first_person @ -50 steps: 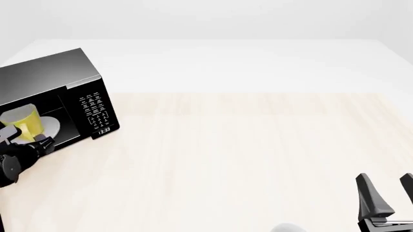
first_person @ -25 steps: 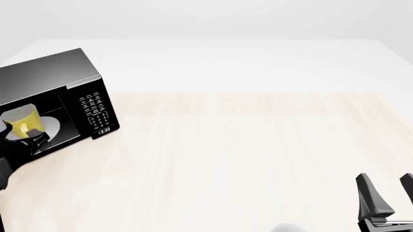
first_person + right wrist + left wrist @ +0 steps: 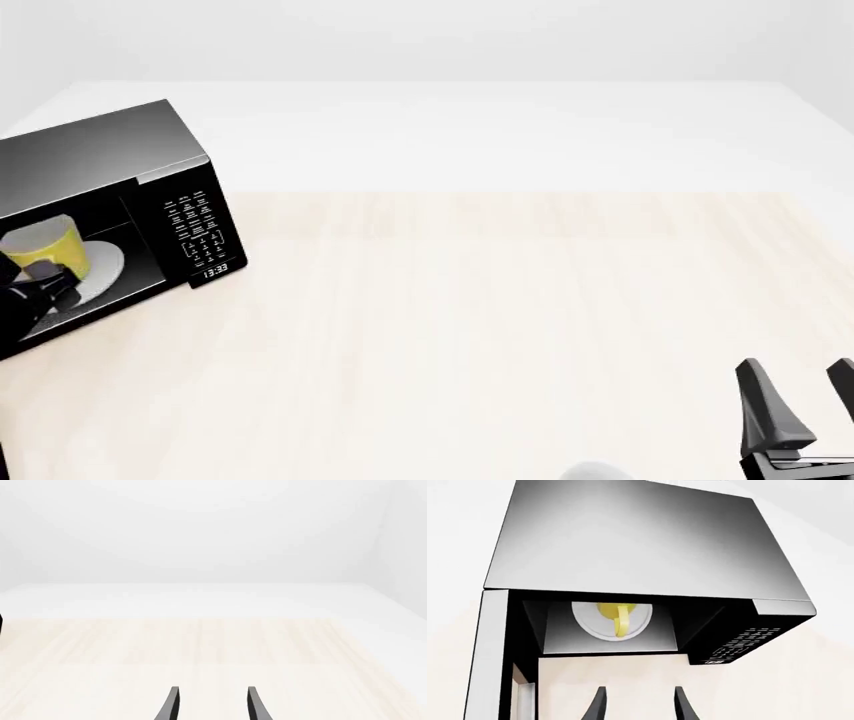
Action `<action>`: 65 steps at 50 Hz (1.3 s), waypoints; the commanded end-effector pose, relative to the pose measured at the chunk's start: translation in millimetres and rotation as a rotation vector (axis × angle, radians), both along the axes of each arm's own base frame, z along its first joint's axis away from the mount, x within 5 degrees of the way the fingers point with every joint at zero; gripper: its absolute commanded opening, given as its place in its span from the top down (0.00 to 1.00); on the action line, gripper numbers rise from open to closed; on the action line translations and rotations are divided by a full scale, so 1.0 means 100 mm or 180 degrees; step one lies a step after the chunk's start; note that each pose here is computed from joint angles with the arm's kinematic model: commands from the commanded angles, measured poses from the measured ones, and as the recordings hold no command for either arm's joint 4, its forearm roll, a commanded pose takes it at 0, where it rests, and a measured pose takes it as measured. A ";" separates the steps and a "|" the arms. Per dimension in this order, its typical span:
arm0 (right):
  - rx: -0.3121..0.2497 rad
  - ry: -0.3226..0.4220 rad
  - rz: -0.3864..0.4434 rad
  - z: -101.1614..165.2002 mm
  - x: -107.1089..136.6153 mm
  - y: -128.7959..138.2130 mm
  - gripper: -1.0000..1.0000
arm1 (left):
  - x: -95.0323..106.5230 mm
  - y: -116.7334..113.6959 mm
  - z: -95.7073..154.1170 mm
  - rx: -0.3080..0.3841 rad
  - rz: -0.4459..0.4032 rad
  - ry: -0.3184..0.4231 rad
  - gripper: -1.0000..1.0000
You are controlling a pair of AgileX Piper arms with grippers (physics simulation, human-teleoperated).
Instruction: Put the yellow and white mug in the microwave and close it.
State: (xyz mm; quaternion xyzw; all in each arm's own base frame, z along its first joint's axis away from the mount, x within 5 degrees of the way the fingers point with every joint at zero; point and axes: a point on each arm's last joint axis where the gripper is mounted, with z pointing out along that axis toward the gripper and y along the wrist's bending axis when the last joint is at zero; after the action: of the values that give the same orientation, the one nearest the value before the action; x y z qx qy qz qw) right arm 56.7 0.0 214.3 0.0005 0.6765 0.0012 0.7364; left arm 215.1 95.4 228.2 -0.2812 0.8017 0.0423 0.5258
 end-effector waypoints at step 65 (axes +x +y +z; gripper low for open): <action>0.0001 0.0000 0.0000 0.00 0.00 0.00 0.00 | -1.29 -0.34 1.38 0.0407 0.0577 -0.0363 0.00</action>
State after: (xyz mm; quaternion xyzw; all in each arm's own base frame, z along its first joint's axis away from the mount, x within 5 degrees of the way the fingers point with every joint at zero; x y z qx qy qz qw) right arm 56.7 0.0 214.3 0.0006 0.6765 0.0012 0.7364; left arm 98.3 61.1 354.4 -0.2981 0.7506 0.1043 0.5805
